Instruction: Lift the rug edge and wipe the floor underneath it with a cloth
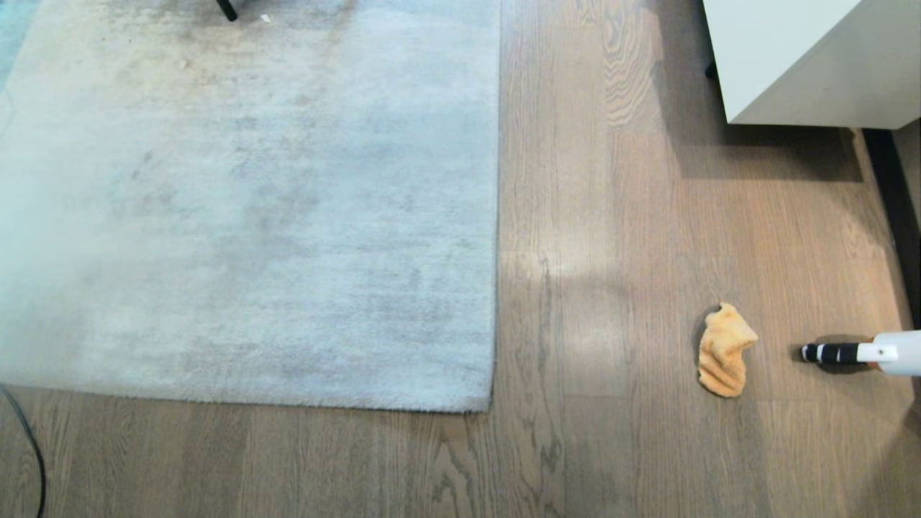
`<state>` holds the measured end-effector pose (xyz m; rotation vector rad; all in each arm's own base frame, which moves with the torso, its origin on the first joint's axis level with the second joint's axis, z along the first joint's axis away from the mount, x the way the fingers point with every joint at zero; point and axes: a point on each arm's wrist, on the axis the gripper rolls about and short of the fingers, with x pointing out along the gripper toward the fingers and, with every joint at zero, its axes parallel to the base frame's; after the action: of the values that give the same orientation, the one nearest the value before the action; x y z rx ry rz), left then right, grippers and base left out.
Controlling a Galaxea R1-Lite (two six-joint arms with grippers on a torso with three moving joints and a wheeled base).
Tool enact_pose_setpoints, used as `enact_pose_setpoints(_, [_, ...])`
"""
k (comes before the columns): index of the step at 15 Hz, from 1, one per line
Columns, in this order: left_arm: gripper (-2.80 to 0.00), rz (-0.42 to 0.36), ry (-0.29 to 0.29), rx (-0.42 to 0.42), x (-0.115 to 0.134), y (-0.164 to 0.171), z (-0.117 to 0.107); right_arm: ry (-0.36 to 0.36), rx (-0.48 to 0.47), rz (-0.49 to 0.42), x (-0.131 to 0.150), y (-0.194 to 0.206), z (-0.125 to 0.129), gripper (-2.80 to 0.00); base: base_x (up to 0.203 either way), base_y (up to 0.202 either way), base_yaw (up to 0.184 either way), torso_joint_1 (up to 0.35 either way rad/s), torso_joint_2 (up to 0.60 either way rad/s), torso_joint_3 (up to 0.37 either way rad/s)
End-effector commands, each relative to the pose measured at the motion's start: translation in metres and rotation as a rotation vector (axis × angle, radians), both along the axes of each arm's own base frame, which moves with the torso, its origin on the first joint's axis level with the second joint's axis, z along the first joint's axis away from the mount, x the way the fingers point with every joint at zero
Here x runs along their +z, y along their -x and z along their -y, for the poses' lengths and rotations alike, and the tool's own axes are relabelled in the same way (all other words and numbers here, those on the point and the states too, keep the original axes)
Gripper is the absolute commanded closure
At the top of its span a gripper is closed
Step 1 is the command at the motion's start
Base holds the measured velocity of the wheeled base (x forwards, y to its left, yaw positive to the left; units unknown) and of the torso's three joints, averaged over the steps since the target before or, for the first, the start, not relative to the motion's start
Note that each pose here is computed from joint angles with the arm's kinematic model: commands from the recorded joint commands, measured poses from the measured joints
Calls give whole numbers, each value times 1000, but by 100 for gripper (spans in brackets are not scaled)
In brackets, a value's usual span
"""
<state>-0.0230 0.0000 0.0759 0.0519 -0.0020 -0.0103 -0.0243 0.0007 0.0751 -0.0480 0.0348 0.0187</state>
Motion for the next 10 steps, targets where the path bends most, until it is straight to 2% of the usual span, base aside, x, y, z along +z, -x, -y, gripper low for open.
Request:
enact_pose_setpoints(1, [0, 0, 0, 0, 0, 0, 0, 1, 1, -2, 0, 0, 0, 0, 0, 0, 0, -2, 2, 191])
enact_pose_setpoints(10, [0, 0, -11, -2, 0, 0, 0, 1, 1, -2, 0, 0, 0, 0, 0, 0, 0, 2, 2, 201])
